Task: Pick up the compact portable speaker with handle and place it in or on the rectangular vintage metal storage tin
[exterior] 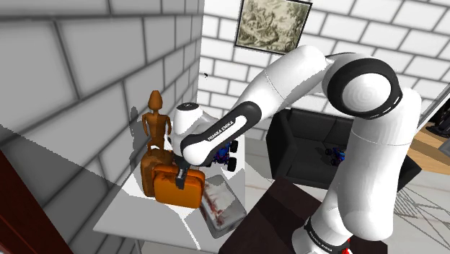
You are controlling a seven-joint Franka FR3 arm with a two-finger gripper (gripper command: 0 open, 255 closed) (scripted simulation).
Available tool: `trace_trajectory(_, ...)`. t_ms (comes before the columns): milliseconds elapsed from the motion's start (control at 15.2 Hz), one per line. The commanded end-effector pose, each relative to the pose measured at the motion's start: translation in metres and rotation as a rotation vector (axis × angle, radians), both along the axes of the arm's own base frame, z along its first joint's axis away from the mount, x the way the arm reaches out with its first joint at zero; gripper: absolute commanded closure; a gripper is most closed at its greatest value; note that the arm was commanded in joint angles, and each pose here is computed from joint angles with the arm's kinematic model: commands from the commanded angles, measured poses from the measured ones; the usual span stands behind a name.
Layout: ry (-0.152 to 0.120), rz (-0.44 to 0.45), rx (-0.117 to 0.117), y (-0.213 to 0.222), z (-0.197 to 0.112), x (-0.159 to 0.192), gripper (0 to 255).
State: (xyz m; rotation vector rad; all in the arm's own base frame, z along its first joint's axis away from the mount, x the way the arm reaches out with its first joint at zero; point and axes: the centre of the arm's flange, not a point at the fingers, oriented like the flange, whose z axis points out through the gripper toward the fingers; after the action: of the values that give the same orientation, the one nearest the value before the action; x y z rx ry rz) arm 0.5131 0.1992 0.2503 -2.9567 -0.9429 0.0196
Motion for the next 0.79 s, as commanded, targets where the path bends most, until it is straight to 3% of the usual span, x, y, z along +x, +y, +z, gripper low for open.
trace_trajectory(0, -0.002, 0.0, 0.001, 0.0, 0.011, 0.0, 255)
trace_trajectory(528, -0.002, 0.0, 0.001, 0.0, 0.052, 0.0, 255)
trace_trajectory(726, -0.002, 0.0, 0.001, -0.032, 0.061, -0.021, 255)
